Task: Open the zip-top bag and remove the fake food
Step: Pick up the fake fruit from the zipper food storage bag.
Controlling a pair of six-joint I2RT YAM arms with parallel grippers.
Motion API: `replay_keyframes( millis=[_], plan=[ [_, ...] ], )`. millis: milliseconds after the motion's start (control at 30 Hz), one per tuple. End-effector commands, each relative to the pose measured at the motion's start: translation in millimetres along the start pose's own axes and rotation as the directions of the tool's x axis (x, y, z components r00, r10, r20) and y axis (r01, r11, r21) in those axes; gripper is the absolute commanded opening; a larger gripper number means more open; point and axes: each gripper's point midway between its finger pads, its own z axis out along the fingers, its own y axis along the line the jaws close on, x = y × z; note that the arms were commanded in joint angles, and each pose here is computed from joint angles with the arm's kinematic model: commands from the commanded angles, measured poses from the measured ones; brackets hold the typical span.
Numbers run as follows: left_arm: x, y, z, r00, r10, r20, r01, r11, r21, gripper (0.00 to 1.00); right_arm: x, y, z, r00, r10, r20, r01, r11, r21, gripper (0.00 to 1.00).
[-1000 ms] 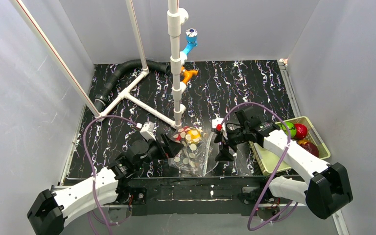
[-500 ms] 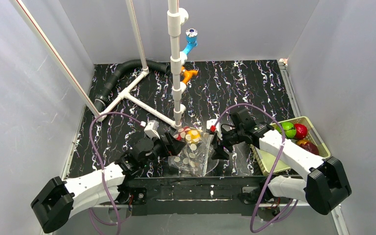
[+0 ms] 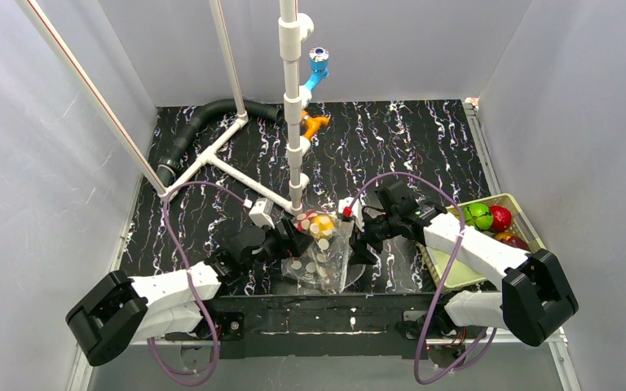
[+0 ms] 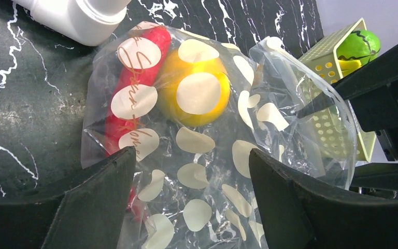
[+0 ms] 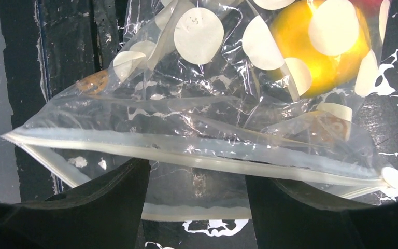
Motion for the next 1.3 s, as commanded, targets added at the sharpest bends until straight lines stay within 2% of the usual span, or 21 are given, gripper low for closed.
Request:
replay_keyframes(
  millis=[0,167,400,600,700,767,933,1267],
  plan=[
    [-19.8,-15.6,10.7,0.998,0.036,0.045,-0.038,0.999,0.030,0.76,-12.3,-8.7,2.3,1.000,0.002,0.024,-0.002,1.000,0.031,0.73],
    [-21.7,-17.0,18.2,0.998,0.049,0.048,-0.051,0.998,0.031,0.71,-10.8,-16.2,5.7,1.000,0.015,0.010,-0.016,0.998,0.064,0.74],
    [-32.9,-34.3,2.2,0.993,0.061,0.098,-0.073,0.990,0.123,0.65,-7.8,-29.8,6.7,0.999,0.036,-0.013,-0.034,0.992,0.125,0.75],
    [-50.9,-27.7,-9.4,0.982,0.075,0.171,-0.088,0.994,0.068,0.63,-2.7,-32.8,9.0,0.998,0.051,-0.033,-0.047,0.990,0.131,0.74],
    [-56.8,-27.4,-4.3,0.980,0.084,0.182,-0.094,0.995,0.044,0.53,-2.4,-34.0,9.5,0.998,0.055,-0.037,-0.049,0.990,0.134,0.74],
    [-58.3,-27.3,3.3,0.980,0.091,0.179,-0.098,0.995,0.030,0.42,-1.8,-34.7,9.7,0.998,0.057,-0.041,-0.051,0.989,0.136,0.74],
    [-52.8,-24.5,24.3,0.983,0.117,0.143,-0.120,0.993,0.010,0.34,1.1,-37.7,9.9,0.997,0.062,-0.052,-0.053,0.987,0.151,0.74],
    [-34.2,-10.0,45.5,0.986,0.153,0.065,-0.151,0.988,-0.030,0.28,2.4,-43.3,9.8,0.995,0.069,-0.066,-0.056,0.983,0.173,0.75]
  ],
)
